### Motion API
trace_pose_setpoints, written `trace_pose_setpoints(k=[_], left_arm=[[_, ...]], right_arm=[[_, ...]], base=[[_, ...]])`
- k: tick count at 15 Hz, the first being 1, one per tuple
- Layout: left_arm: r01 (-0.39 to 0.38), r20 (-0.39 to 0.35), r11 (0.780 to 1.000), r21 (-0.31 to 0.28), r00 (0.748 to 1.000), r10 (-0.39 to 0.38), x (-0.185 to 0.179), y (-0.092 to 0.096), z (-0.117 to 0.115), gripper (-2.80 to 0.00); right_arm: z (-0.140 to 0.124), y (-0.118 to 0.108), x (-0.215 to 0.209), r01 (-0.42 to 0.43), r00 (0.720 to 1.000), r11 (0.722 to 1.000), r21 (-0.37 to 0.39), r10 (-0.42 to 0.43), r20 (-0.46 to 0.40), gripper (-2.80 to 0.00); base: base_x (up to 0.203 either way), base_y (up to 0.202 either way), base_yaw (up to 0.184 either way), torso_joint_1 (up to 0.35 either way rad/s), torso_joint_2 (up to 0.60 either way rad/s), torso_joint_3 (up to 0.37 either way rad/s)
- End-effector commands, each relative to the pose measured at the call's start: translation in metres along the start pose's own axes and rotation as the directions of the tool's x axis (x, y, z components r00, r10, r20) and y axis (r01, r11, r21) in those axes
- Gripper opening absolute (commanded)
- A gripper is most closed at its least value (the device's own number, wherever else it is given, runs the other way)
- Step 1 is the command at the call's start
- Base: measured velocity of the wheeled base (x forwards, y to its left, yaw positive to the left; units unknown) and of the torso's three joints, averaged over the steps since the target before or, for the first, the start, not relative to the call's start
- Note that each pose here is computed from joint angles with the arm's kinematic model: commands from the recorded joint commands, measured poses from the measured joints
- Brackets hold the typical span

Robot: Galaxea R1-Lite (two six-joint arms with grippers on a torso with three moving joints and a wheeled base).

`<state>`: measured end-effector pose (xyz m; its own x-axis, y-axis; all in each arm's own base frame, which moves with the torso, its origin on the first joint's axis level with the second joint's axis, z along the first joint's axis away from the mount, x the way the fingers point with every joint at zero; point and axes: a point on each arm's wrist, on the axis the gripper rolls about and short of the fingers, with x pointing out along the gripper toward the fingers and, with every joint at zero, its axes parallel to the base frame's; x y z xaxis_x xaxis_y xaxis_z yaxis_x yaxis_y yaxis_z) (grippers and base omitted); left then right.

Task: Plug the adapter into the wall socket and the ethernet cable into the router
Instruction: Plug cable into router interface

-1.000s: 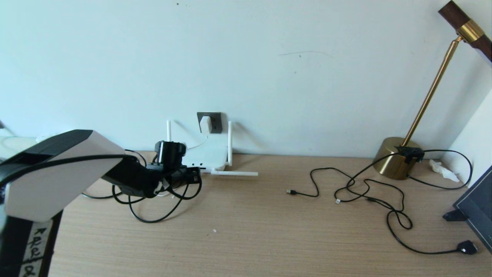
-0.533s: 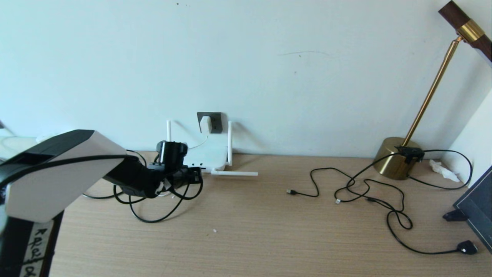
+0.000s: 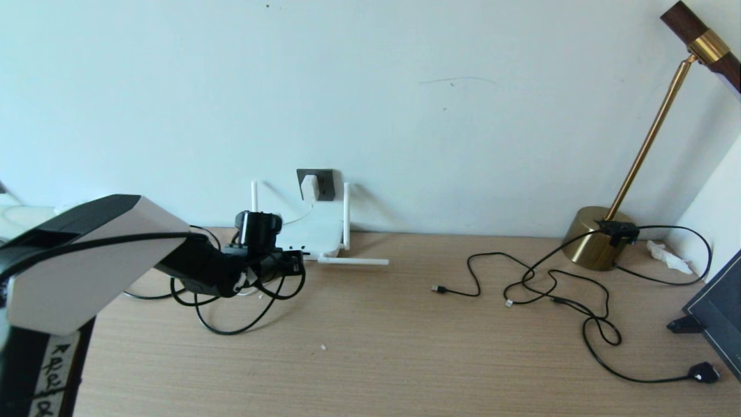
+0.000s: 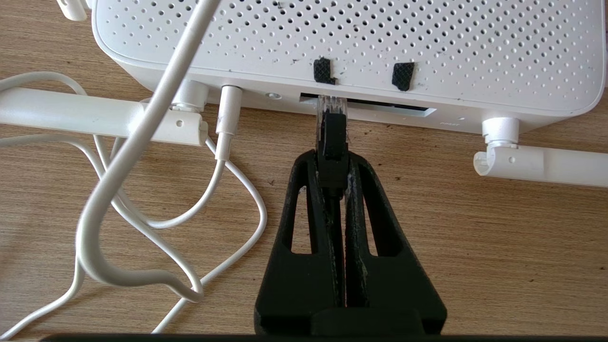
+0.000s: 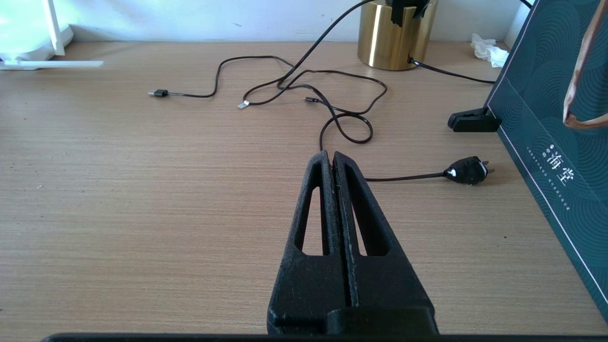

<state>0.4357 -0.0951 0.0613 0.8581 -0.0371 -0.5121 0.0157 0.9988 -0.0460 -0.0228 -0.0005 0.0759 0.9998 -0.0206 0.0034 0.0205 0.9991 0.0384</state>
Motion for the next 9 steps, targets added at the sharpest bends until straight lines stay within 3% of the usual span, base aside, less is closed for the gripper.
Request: trace_pose_setpoints(k=[1, 9], left_arm=[[-0.002, 0.003, 1.0, -0.002, 1.0, 0.002, 0.0007, 0.0007, 0.0001, -2.8], [-0.003, 0.008, 1.0, -0.004, 1.0, 0.003, 0.0008, 0.0011, 0.0016, -2.8]], right_arm=[[0.0001, 0.0, 0.0, 0.001, 1.0, 1.0, 0.0, -0.001, 0.001, -2.8], [0.0001, 0.0, 0.0, 0.0, 1.0, 1.0, 0.0, 0.0, 0.001, -2.8]], base=[[0.0, 0.0, 0.0, 0.0, 0.0, 0.0], [0.0, 0.0, 0.0, 0.0, 0.0, 0.0]])
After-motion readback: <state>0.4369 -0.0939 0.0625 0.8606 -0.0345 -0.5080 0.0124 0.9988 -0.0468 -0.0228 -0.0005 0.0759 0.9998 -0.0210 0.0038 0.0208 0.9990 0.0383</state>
